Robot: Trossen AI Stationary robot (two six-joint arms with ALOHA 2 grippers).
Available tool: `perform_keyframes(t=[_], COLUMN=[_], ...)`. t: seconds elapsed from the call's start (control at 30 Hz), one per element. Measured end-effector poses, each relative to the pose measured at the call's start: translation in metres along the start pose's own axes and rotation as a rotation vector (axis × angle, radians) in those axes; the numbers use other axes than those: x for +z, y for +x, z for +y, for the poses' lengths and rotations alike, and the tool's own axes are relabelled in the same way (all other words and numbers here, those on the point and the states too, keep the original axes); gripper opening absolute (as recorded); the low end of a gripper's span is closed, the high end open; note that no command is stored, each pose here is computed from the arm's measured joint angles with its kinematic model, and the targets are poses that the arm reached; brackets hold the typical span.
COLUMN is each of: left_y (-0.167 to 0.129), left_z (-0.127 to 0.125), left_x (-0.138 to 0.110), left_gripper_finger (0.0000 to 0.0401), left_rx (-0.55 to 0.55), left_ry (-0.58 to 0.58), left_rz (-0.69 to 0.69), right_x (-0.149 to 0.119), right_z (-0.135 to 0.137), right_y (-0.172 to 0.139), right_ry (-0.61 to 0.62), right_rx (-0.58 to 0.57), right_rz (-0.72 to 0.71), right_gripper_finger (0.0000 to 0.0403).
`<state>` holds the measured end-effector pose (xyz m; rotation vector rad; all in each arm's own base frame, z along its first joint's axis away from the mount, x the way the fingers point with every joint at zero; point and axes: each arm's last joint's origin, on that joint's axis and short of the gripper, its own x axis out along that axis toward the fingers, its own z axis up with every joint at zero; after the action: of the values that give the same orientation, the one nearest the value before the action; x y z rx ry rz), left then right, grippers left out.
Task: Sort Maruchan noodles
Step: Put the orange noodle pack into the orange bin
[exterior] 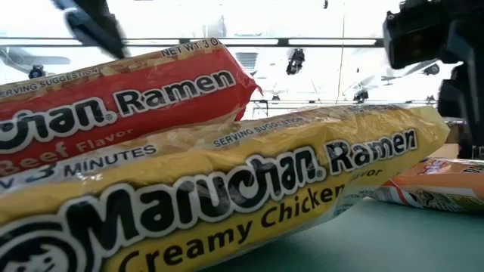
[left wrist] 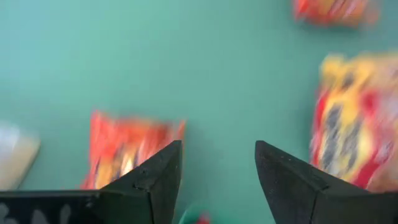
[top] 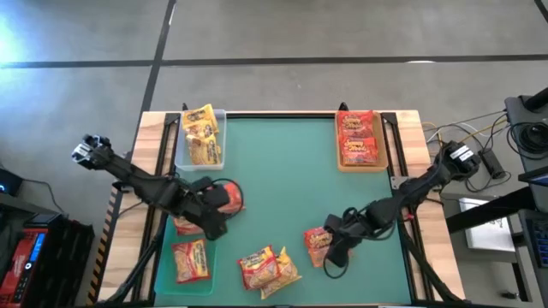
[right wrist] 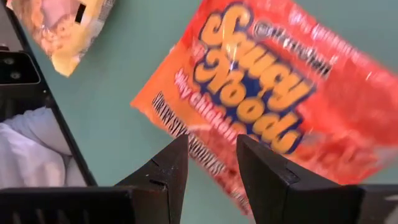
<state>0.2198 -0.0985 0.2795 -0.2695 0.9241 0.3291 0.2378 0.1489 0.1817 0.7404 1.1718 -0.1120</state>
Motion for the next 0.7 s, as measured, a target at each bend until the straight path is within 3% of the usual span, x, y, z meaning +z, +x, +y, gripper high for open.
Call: perform_keyframes(t=[0.27,0.5,0.7], left_y=[0.035,0.079,0.11], left_z=[-0.015,-0.03,-0.029], left_x=[0.037,0.055,0.057], left_gripper_finger=[0.0185,0.0184,0.0184], left_rx=[-0.063,-0.159,-0.144], left_ry=[0.123,0.246,0.263], left_rz=[-0.217,-0.282,-0.256], right_x=[-0.028,-0.042,-0.03], right_z=[0.009,0.008,-0.002], right_y=[0.01,0.022,0.031], right_ry=[0.078,0.084,0.026], right_rx=[-0.012,-0.067,-0.155], right_rz=[0.058,0.09,0.014], right_gripper_finger=[0.0128,0.0127,0.0127])
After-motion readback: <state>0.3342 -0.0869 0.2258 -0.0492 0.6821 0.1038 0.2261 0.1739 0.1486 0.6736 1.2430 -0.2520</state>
